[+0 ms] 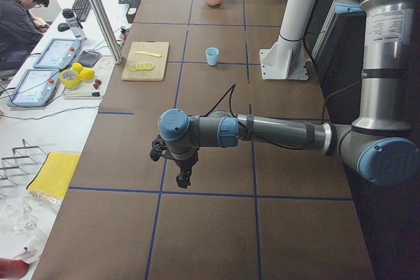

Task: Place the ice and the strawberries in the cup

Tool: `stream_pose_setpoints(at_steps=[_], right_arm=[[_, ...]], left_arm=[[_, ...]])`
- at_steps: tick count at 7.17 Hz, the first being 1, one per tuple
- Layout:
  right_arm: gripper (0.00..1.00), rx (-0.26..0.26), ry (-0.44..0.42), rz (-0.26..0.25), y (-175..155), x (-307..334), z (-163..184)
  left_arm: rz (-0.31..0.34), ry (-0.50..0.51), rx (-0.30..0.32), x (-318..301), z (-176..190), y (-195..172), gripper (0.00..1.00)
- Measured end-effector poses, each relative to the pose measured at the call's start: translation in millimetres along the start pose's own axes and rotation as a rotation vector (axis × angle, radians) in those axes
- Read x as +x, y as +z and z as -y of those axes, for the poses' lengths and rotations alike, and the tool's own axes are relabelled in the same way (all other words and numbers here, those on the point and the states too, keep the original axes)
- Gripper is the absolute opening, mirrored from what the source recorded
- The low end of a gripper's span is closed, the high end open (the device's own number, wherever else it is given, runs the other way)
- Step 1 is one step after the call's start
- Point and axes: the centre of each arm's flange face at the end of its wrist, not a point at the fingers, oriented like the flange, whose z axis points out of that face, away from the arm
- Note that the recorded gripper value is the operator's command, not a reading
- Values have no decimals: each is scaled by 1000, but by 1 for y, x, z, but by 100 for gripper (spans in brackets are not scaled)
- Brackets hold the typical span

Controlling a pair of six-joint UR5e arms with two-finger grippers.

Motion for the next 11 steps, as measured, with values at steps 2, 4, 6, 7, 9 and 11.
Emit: stream_pose_setpoints(at_steps=[2,4,6,7,9,11], right_arm=[[100,-1,3,1,1,0,-1],[100,-1,6,4,1,0,-1],[100,-2,6,4,1,1,-1],[100,-2,6,4,2,1,-1],[100,-2,6,4,2,1,-1],[100,-6,10,5,3,1,-5]], left_arm=[[-1,-5,-7,-3,-3,3,100],[-2,-10,-10,-5,-6,5,100],[-2,-14,-13,-6,-7,6,100],[-2,-15,-14,-6,-7,6,100],[-1,-17,-15,-6,-8,7,100],[-3,-23,-20,-9,-11,10,100]])
